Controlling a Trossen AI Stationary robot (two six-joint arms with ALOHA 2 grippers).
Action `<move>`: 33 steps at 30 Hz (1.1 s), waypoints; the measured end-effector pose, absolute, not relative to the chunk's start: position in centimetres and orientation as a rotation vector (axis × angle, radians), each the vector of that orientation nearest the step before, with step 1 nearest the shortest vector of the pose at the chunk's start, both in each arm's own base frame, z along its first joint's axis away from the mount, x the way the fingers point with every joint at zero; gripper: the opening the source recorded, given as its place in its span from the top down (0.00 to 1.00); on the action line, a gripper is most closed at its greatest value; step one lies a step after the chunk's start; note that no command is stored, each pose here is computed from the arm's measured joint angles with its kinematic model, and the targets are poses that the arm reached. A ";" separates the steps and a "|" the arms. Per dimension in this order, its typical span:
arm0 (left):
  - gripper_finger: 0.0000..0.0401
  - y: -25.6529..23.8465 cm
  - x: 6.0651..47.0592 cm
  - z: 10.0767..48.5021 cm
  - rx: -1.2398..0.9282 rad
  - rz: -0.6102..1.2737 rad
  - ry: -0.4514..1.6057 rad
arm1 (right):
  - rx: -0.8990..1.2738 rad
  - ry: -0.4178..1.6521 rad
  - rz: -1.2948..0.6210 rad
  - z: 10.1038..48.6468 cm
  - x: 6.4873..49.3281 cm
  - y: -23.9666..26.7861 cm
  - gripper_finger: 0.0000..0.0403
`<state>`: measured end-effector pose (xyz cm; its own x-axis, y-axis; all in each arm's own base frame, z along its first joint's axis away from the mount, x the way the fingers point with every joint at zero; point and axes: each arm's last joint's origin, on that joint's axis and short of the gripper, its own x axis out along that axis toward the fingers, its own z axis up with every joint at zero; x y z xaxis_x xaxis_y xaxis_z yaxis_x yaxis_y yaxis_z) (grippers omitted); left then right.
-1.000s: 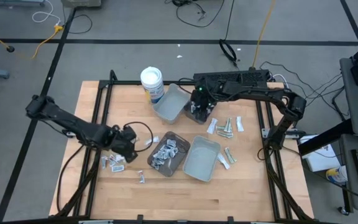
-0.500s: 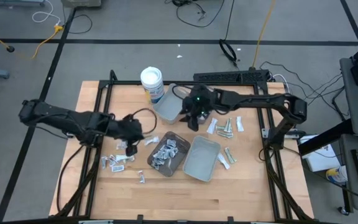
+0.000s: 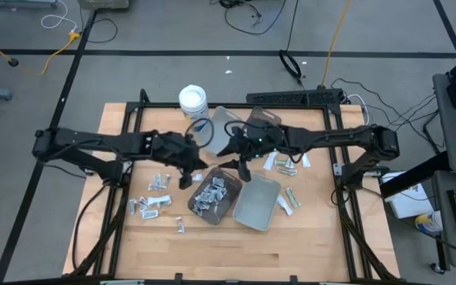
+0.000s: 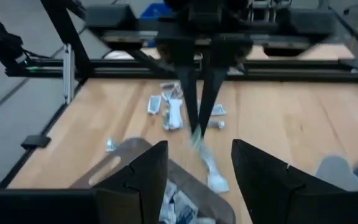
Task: Pick & Place First Aid Supplies
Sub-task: Put the green bandage into the bottom gray bin
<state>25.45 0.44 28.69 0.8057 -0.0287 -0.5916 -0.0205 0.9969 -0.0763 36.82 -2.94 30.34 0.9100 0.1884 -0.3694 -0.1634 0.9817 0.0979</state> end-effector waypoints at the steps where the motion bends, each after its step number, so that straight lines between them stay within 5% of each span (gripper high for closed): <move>1: 1.00 0.5 26.2 29.2 -0.075 -0.010 0.616 | 0.062 0.379 0.184 30.4 36.9 -2.7 0.57; 15: 1.00 0.9 28.0 30.6 -0.118 -0.008 0.657 | 0.023 0.447 0.151 29.8 36.7 -2.2 0.58; 19: 1.00 0.9 28.0 30.6 -0.125 -0.007 0.659 | 0.036 0.442 0.141 29.8 36.7 -2.2 0.70; 24: 1.00 0.9 28.0 30.6 -0.139 0.011 0.657 | 0.053 0.442 0.157 29.8 36.7 -2.1 0.95; 33: 0.86 1.1 28.0 30.5 -0.309 0.065 0.666 | 0.146 0.536 0.200 30.2 35.2 -1.8 1.00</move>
